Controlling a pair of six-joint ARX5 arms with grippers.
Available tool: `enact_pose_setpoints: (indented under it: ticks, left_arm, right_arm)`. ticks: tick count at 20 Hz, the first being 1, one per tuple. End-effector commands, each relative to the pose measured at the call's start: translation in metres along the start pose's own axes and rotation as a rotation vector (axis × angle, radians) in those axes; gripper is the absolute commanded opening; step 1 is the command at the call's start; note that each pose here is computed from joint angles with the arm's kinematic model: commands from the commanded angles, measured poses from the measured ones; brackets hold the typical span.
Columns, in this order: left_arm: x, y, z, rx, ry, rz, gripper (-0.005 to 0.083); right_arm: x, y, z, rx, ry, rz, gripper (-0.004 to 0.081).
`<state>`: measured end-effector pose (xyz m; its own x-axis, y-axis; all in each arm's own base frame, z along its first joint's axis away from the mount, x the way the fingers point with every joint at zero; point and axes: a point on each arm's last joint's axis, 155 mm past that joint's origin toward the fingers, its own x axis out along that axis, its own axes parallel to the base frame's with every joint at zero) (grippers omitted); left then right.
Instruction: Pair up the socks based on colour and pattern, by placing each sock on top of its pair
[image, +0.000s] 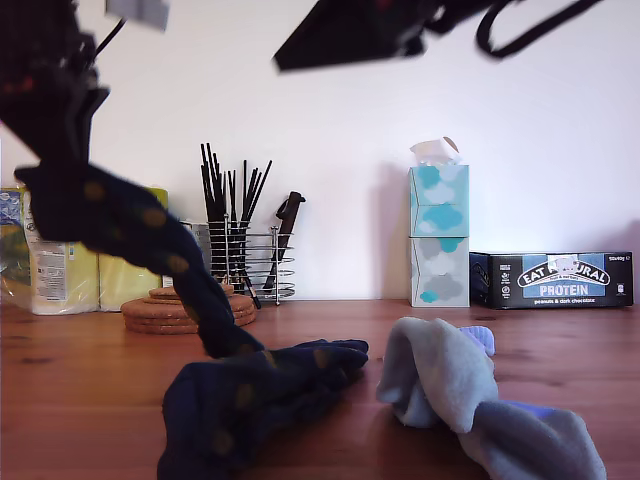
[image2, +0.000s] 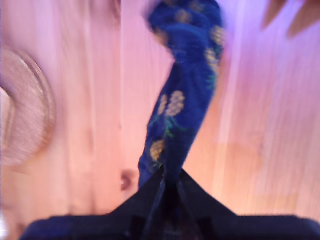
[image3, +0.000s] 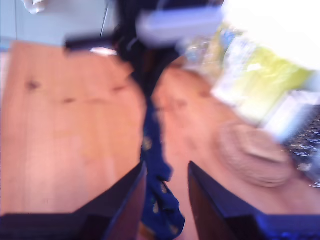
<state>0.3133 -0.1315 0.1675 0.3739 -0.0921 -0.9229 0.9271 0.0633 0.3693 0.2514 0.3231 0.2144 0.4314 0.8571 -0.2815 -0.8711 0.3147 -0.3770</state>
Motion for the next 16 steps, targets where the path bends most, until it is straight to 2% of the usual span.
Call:
enact_pose_setpoints:
  ticks: [1, 5, 9, 13, 16]
  left_arm:
    - [-0.008, -0.001, 0.004, 0.029, 0.019, 0.013, -0.0024]
    - [-0.03, 0.003, 0.038, 0.115, -0.021, 0.081, -0.0024]
    - [-0.052, 0.008, 0.067, 0.17, -0.073, 0.142, -0.0024]
    - [-0.085, 0.022, 0.084, 0.085, -0.144, 0.201, -0.0024]
    - [-0.105, 0.026, 0.087, 0.032, -0.171, 0.213, -0.0024]
  right_arm:
    - [0.006, -0.011, 0.023, -0.002, -0.045, -0.005, 0.03]
    - [0.023, -0.021, 0.041, 0.069, -0.042, 0.034, 0.0353]
    - [0.036, -0.009, 0.041, 0.162, 0.005, 0.123, 0.0357]
    - [0.038, -0.001, 0.036, 0.218, 0.035, 0.144, 0.0361]
    - [0.038, -0.007, 0.033, 0.234, 0.047, 0.112, 0.0371]
